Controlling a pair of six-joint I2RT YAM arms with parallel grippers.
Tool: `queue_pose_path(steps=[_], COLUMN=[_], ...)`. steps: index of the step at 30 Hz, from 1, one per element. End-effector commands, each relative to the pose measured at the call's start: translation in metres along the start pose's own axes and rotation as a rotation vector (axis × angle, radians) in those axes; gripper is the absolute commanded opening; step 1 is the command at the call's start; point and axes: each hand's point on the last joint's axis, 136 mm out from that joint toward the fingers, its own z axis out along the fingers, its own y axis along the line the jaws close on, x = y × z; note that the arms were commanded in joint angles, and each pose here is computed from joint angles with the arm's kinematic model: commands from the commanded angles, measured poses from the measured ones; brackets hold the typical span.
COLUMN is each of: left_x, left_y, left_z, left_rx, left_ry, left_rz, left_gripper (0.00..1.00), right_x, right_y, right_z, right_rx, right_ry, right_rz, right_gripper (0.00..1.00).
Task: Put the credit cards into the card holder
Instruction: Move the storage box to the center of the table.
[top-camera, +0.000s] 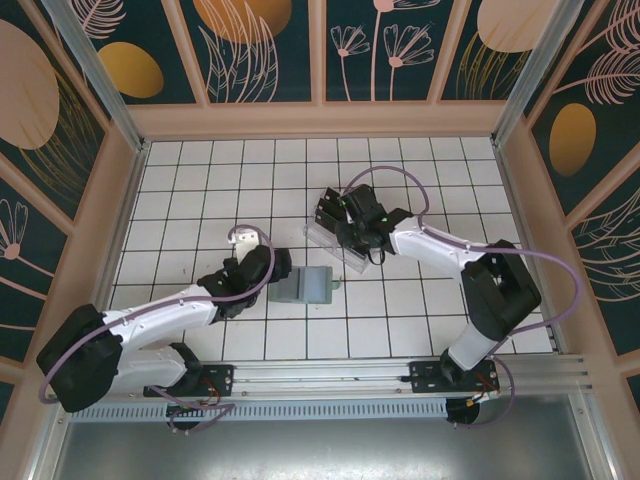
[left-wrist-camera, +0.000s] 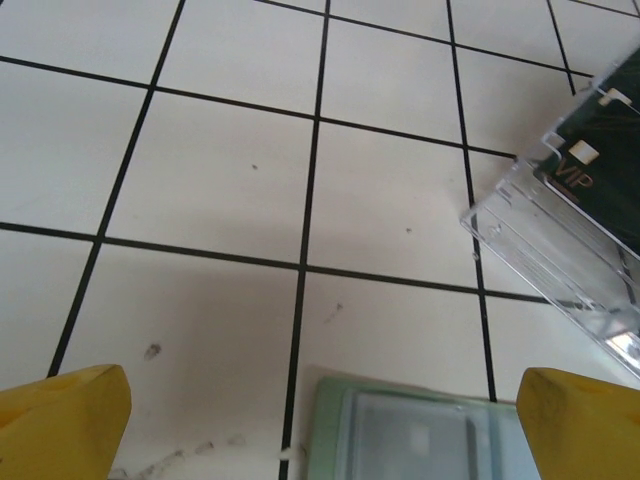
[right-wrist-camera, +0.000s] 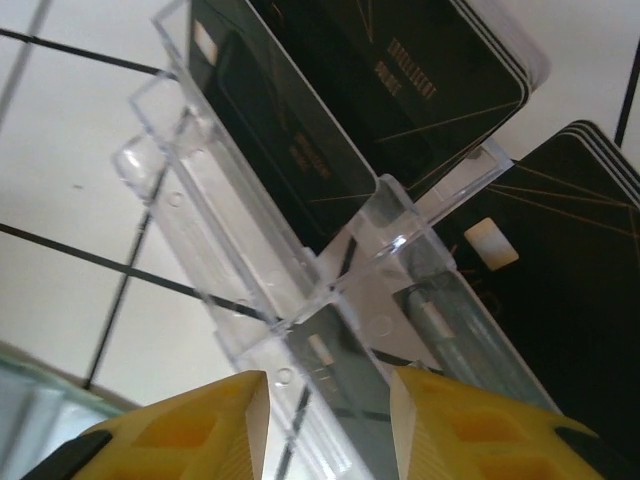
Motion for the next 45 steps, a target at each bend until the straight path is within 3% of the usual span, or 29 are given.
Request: queue_pose_path(steps=[1,7,12,30,36,41,45], left_x=[-0.007,-0.008,-0.01,-0.007,-0.007,-0.007,-0.007], left_y=[-0.009,-0.013,-0.013,-0.007,-0.006,-0.007,-0.008], left_z=[0.005,0.015,0.019,0.02,0.02,0.021,0.022], left_rx=[0.018,0.031,0.035,0.036,0.036,0.039,0.041], left_ry=[0.032,0.056,0.059,0.059,0.059,0.06,0.061], left_rz=[0.039,0.034,0.025,0.013,0.011,0.011,0.012], left_gripper=[0.99,0.99,0.99,0.99,0.98,0.99,0.99], right_x=[-0.004,0.003,0.01,0.019,0.02,0.023,0.023], right_y=[-0.018,-0.033,-0.03,-0.003,0.007,0.013,0.016], right_z=[0.003,0.009,0.012,-0.001,-0.007,-0.009,-0.011], right_rx=[0.107,0.184,0.157,0.045,0.028,0.028,0.033], right_ry=[0.017,0.047,0.073,0.109,0.112,0.119,0.118], right_rz=[-0.077,-0.11,-0.111,-0.121,-0.136,-0.15,-0.162], right_gripper=[0.37,0.37,0.37,0.2,0.2,0.29,0.3])
